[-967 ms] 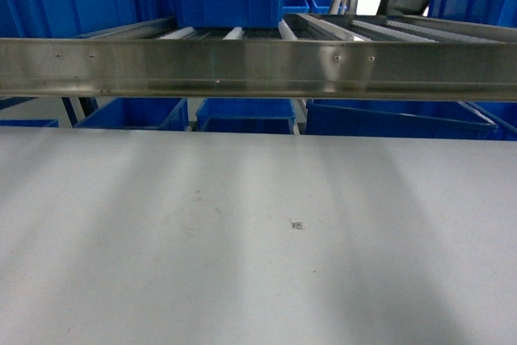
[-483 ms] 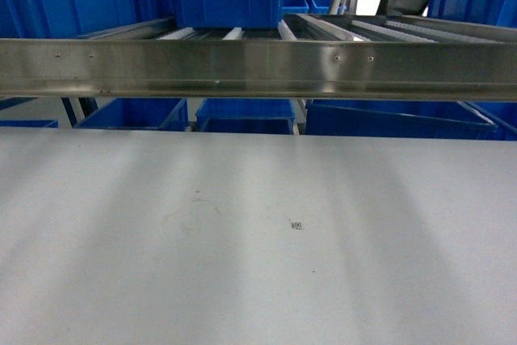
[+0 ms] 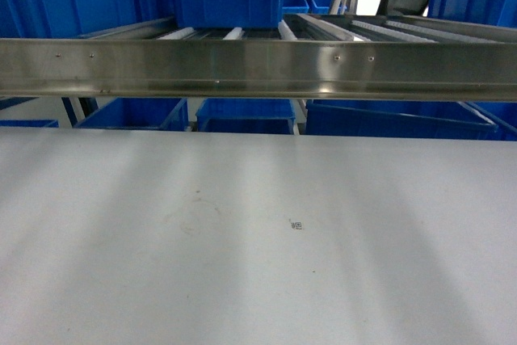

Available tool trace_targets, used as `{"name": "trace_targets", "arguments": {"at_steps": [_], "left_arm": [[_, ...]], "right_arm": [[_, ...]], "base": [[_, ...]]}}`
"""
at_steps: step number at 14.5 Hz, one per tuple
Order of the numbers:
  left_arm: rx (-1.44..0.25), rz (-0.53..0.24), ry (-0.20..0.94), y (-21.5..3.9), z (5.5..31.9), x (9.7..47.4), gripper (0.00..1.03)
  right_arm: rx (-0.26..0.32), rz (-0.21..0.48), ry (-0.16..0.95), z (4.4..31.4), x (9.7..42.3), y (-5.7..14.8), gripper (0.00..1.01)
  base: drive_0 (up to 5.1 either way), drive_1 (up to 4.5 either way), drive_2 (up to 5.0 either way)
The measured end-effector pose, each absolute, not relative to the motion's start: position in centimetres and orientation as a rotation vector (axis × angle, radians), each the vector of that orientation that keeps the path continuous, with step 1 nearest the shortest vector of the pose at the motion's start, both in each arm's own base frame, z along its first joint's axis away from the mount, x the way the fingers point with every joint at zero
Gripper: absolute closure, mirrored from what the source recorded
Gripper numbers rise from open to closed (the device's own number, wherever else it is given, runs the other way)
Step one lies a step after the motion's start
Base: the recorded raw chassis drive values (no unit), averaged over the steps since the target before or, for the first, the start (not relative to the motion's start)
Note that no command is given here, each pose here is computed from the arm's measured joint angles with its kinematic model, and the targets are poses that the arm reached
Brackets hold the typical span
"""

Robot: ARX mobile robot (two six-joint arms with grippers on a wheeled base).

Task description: Place green bowl on second shelf with right arm

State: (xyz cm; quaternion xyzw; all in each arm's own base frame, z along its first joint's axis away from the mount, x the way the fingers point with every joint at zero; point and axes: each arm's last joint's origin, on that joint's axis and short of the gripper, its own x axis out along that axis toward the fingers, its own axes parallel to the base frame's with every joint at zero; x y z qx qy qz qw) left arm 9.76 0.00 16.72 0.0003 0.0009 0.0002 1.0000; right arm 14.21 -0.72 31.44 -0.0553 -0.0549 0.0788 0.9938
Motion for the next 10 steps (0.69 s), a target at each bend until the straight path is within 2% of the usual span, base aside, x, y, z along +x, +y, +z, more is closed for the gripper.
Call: {"name": "trace_targets", "arguments": {"at_steps": [4, 5, 8, 10], "left_arm": [[0.001, 0.0, 0.002, 0.0, 16.7, 9.8, 0.05], [0.001, 0.001, 0.002, 0.0, 16.7, 9.8, 0.05], [0.001, 0.0, 0.002, 0.0, 16.7, 9.8, 0.05], [0.001, -0.002, 0.002, 0.0, 16.7, 9.8, 0.05]], "right_arm": [[-0.084, 0.174, -0.081, 29.7, 13.5, -0.4, 0.99], [-0.083, 0.142, -0.079, 29.5, 13.6, -0.5, 0.99], [-0.084, 0.132, -0.087, 29.6, 13.5, -0.5, 0.99], [-0.084, 0.132, -0.088, 29.6, 13.5, -0.5, 0.99]], "base": [[0.0, 0.0, 0.0], [0.0, 0.0, 0.0], [0.0, 0.0, 0.0], [-4.7, 2.34, 2.3]]}}
